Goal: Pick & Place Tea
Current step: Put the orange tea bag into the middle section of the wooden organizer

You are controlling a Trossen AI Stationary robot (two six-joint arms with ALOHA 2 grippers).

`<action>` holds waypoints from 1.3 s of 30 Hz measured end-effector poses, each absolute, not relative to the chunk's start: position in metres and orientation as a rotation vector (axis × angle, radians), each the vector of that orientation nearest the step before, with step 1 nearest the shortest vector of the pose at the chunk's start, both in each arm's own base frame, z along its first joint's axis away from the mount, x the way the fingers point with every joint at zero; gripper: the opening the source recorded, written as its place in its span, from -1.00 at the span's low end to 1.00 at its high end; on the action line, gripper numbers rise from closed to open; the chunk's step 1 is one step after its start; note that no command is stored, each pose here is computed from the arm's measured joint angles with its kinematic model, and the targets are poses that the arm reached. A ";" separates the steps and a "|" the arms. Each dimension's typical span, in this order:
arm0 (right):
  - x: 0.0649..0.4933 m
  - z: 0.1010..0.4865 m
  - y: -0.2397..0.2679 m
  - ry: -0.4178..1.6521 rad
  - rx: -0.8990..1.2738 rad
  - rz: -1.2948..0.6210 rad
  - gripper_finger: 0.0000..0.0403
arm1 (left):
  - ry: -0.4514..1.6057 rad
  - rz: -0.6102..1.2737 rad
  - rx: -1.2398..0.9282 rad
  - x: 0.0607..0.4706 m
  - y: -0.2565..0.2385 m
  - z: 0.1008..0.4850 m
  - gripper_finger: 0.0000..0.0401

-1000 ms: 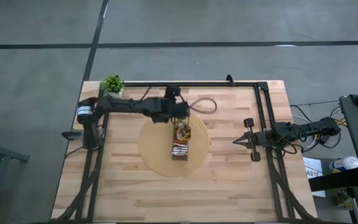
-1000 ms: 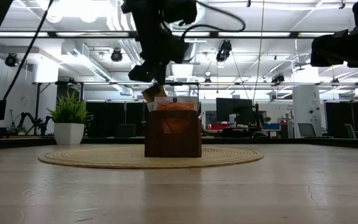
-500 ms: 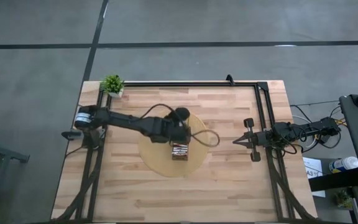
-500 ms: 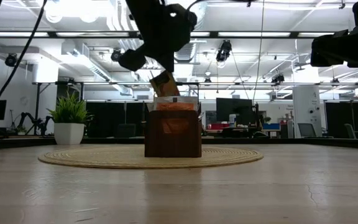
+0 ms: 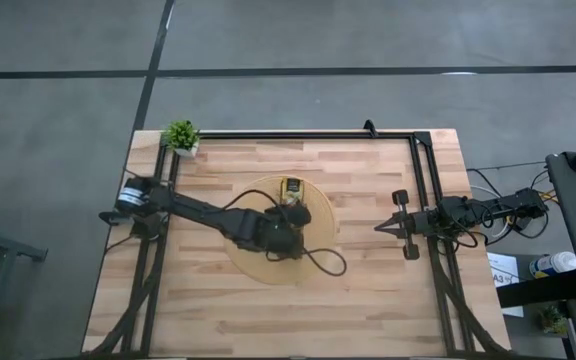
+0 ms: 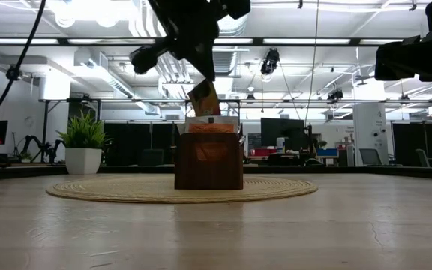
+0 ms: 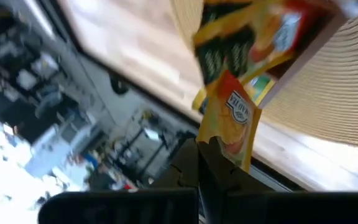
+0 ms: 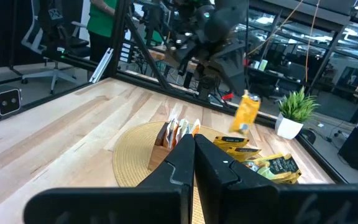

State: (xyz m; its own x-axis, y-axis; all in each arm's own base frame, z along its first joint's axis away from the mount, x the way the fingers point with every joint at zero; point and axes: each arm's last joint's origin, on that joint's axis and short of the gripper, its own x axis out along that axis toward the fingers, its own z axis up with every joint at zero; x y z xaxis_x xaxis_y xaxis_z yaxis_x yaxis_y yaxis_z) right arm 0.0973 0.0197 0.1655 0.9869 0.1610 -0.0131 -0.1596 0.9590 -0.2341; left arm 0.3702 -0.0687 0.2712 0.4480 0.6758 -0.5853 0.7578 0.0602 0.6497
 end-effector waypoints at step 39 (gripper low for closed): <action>0.097 0.165 0.020 -0.006 -0.237 0.163 -0.96 | 1.199 -0.589 1.999 0.382 -0.054 0.230 -1.00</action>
